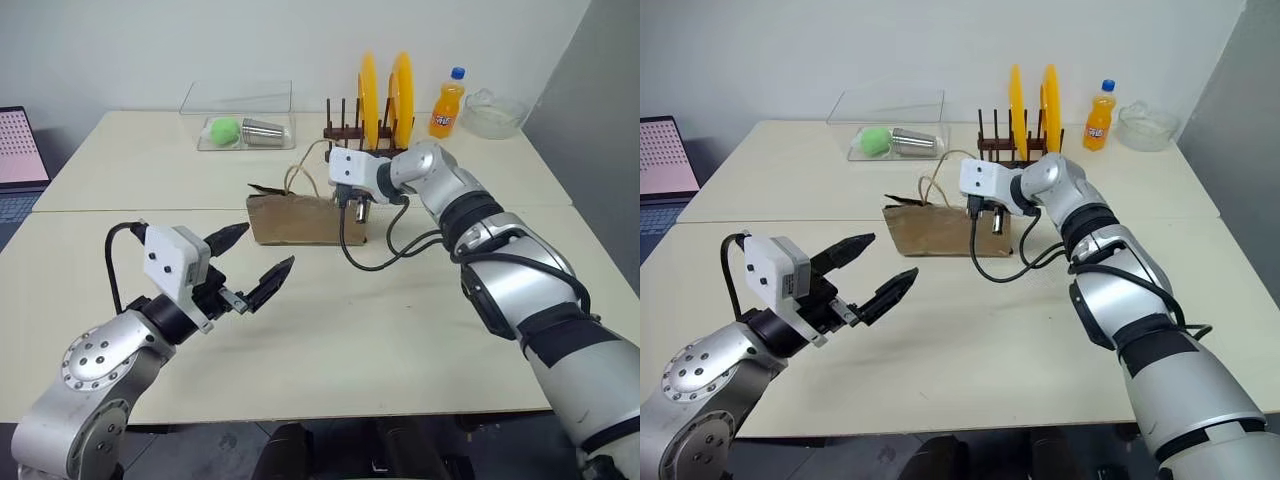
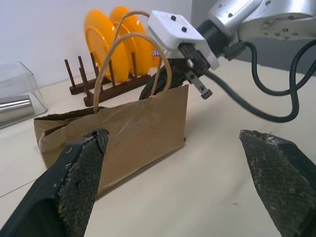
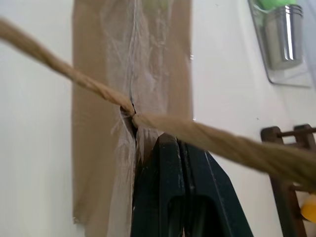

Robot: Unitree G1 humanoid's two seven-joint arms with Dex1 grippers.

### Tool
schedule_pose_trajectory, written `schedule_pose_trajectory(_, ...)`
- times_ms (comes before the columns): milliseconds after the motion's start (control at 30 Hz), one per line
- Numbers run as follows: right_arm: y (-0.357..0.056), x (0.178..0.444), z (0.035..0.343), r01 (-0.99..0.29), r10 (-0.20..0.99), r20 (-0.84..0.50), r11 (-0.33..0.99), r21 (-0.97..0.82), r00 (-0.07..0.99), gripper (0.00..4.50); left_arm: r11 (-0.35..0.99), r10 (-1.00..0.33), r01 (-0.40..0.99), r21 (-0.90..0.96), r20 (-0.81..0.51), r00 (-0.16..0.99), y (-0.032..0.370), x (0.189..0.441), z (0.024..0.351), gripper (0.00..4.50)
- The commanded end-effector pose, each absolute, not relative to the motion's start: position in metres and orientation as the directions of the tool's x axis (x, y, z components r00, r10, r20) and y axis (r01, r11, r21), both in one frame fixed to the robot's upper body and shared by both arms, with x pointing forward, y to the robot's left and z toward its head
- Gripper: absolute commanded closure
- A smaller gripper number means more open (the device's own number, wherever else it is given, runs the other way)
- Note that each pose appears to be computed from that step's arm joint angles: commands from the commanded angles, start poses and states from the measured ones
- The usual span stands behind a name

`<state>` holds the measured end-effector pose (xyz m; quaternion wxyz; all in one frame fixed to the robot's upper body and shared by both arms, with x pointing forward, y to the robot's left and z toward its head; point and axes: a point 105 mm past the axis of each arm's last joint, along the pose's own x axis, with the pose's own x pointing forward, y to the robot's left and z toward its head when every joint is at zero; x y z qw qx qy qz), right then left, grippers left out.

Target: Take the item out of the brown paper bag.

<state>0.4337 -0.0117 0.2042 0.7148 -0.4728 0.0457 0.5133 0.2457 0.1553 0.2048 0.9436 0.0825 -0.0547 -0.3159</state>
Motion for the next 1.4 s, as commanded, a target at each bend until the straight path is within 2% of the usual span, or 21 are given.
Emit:
schedule_pose_trajectory(33, -0.009, 0.426, 0.214, -0.776, 0.737, -0.538, -0.028, -0.63, 0.409, 4.45, 0.764, -0.629, 0.603, 0.23, 0.061, 0.775, 0.152, 0.24, 0.209, 0.0)
schedule_pose_trajectory(400, -0.019, 0.403, 0.199, -0.818, 0.76, -0.611, -0.196, -0.54, 0.222, 4.45, 0.727, -0.663, 0.642, 0.244, 0.004, 0.749, 0.153, 0.236, 0.2, 0.0)
schedule_pose_trajectory(600, -0.019, 0.386, 0.201, -0.811, 0.794, -0.589, -0.243, -0.533, 0.149, 4.45, 0.704, -0.684, 0.672, 0.229, -0.034, 0.729, 0.152, 0.231, 0.192, 0.0)
schedule_pose_trajectory(733, -0.021, 0.376, 0.219, -0.773, 0.846, -0.507, -0.209, -0.598, 0.163, 4.45, 0.685, -0.697, 0.688, 0.238, -0.061, 0.715, 0.159, 0.23, 0.192, 0.0)
schedule_pose_trajectory(833, -0.028, 0.357, 0.236, -0.78, 0.907, -0.391, -0.132, -0.611, 0.153, 4.45, 0.651, -0.706, 0.688, 0.321, -0.075, 0.704, 0.166, 0.238, 0.2, 0.0)
schedule_pose_trajectory(1000, -0.053, 0.317, 0.22, -0.878, 0.943, -0.303, -0.025, -0.477, 0.139, 4.45, 0.463, -0.767, 0.721, 0.515, -0.176, 0.617, 0.168, 0.246, 0.199, 0.0)
schedule_pose_trajectory(1133, -0.069, 0.288, 0.198, -0.932, 0.943, -0.284, 0.061, -0.358, 0.171, 3.64, 0.269, -0.807, 0.737, 0.62, -0.272, 0.524, 0.168, 0.251, 0.191, 0.0)
schedule_pose_trajectory(1300, -0.077, 0.271, 0.187, -0.945, 0.932, -0.261, 0.177, -0.275, 0.25, 1.83, 0.094, -0.833, 0.736, 0.671, -0.352, 0.428, 0.165, 0.254, 0.179, 0.0)
schedule_pose_trajectory(1400, -0.076, 0.248, 0.171, -0.954, 0.923, -0.292, 0.184, -0.236, 0.25, 0.77, -0.039, -0.837, 0.732, 0.68, -0.423, 0.348, 0.157, 0.256, 0.165, 0.0)
